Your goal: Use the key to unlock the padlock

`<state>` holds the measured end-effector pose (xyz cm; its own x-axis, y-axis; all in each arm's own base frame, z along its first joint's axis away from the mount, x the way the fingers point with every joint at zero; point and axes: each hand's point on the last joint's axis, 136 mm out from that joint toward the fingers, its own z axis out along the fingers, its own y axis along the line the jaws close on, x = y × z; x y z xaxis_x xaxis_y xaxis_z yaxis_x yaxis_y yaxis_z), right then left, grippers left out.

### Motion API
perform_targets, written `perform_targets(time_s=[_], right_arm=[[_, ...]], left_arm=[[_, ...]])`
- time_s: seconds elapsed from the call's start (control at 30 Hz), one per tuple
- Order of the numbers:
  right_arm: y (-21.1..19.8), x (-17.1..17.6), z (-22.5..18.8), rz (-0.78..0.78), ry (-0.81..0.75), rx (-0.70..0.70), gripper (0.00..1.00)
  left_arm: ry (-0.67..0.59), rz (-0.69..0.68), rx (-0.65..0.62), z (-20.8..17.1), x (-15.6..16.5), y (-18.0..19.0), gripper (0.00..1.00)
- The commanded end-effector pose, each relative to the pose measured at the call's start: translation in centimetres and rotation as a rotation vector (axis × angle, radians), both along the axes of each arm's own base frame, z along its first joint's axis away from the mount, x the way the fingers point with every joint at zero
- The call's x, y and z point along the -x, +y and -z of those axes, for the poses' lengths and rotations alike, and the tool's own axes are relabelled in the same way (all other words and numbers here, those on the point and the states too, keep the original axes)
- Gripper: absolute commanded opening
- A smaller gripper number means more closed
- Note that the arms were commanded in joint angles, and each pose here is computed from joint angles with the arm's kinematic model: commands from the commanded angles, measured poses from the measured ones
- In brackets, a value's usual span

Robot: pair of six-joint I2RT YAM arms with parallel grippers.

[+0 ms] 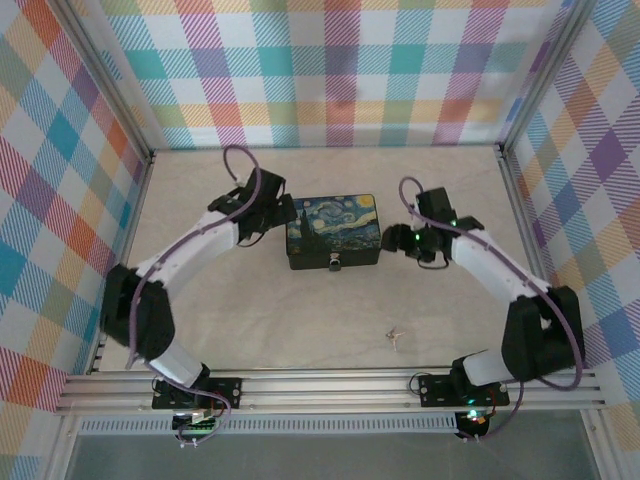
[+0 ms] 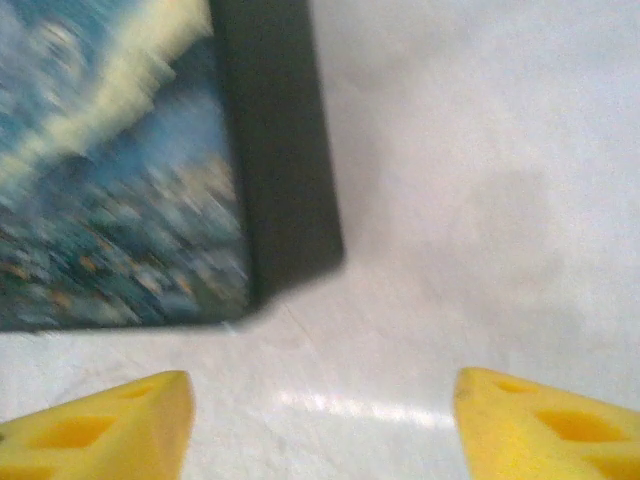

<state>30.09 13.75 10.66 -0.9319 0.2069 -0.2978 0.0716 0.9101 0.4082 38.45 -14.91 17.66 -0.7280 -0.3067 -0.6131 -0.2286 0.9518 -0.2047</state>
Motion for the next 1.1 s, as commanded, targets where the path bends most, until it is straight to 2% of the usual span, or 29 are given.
perform_targets(time_s=[0.0,0.2,0.43,0.87,1.07], right_arm=[[-0.7,6.1,4.1,0.057,0.205,0.02,0.61],[0.1,11.7,6.1,0.052,0.299,0.083,0.55],[0.0,14.9,7.0,0.067,0.342,0.196,0.49],[0.8,16.6,8.5,0.118,0.431,0.223,0.5],[1.4,17.2,9.1,0.124,0.459,0.208,0.51]], left_arm=[[0.095,0.044,-0.118,2.7,4.6,1.2,0.98],[0.164,0.118,-0.113,6.0,10.0,0.0,0.98],[0.158,0.129,-0.078,6.4,12.4,-0.3,0.98],[0.165,0.184,-0.09,6.2,11.4,-2.0,0.98],[0.115,0.223,-0.141,4.3,9.5,-2.9,0.98]])
